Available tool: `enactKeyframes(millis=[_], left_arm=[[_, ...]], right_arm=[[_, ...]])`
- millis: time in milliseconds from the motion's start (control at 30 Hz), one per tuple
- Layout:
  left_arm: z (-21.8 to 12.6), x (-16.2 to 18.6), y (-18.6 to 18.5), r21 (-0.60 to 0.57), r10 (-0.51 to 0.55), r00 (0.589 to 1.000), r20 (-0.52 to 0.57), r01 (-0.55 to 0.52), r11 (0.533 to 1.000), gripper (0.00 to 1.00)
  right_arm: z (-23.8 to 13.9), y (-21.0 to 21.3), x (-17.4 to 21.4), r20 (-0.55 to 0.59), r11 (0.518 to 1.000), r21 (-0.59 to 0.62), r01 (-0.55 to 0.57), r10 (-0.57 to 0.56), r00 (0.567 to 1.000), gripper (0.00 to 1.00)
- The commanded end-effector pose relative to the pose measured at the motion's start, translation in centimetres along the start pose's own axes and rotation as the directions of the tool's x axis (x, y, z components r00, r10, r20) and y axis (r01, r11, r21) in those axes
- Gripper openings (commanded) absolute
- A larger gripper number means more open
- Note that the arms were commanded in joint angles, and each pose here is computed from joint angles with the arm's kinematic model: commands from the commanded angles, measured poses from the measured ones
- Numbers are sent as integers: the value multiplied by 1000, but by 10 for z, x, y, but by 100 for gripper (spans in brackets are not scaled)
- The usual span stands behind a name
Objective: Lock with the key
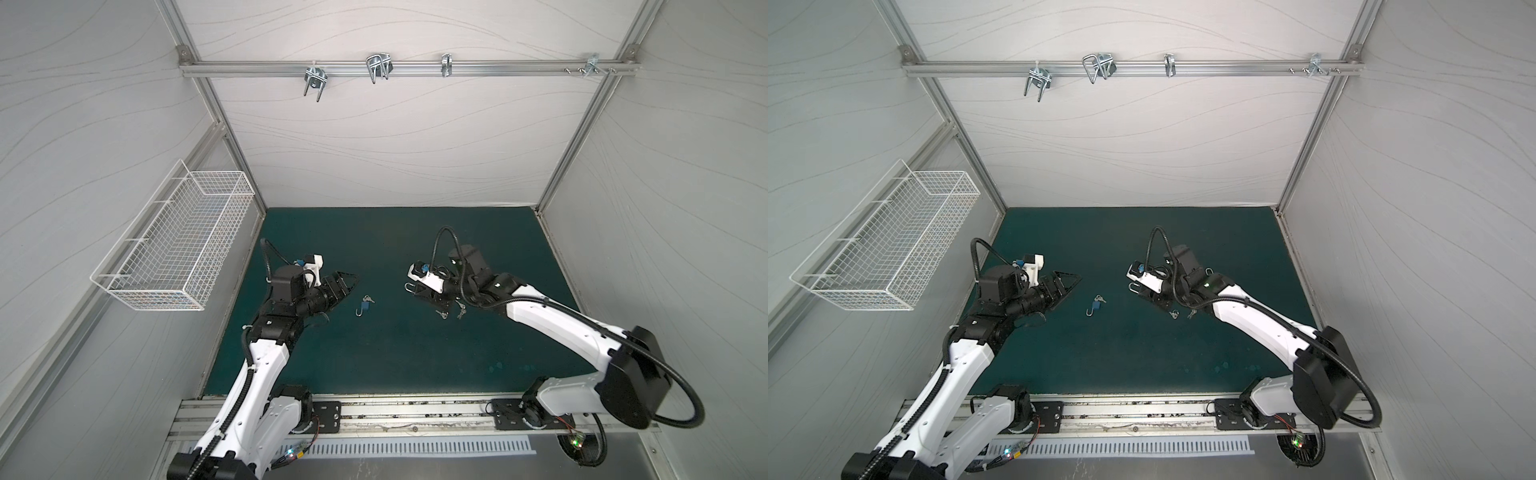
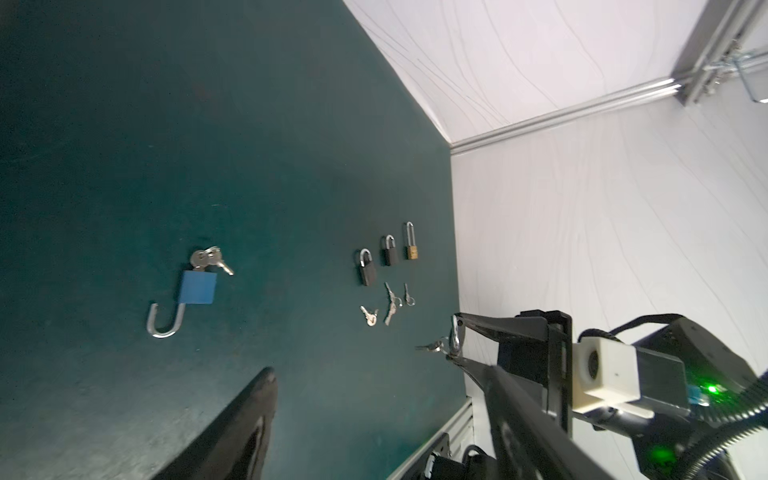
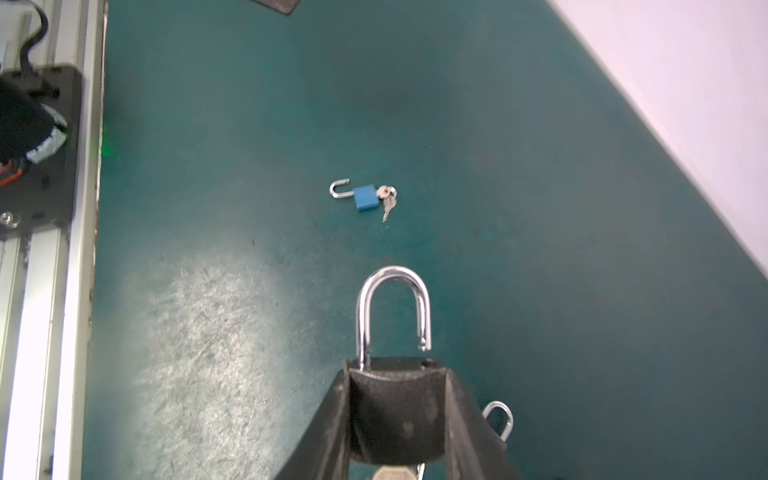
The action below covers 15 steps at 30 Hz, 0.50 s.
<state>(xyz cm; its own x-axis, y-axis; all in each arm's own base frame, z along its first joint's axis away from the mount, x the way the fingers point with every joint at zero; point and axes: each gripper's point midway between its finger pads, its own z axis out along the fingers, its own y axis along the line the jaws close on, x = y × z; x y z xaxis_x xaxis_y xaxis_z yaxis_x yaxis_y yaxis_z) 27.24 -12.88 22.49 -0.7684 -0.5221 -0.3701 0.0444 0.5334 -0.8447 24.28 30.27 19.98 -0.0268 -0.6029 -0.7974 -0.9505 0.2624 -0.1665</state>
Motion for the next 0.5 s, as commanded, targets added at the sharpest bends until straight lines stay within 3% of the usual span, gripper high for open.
enactKeyframes(millis=[0,233,467], left_arm=[[-10,1,-66,164,152,988,-24,-146,976,79],[1,26,-127,298,334,937,-102,-292,909,75],[23,40,-141,279,390,905,-168,-336,899,75]], right_arm=[[-27,-5,-38,156,997,64,30,-40,987,0],[-52,7,-56,238,984,97,152,-171,956,0],[-57,14,-57,221,956,141,258,-285,933,0]])
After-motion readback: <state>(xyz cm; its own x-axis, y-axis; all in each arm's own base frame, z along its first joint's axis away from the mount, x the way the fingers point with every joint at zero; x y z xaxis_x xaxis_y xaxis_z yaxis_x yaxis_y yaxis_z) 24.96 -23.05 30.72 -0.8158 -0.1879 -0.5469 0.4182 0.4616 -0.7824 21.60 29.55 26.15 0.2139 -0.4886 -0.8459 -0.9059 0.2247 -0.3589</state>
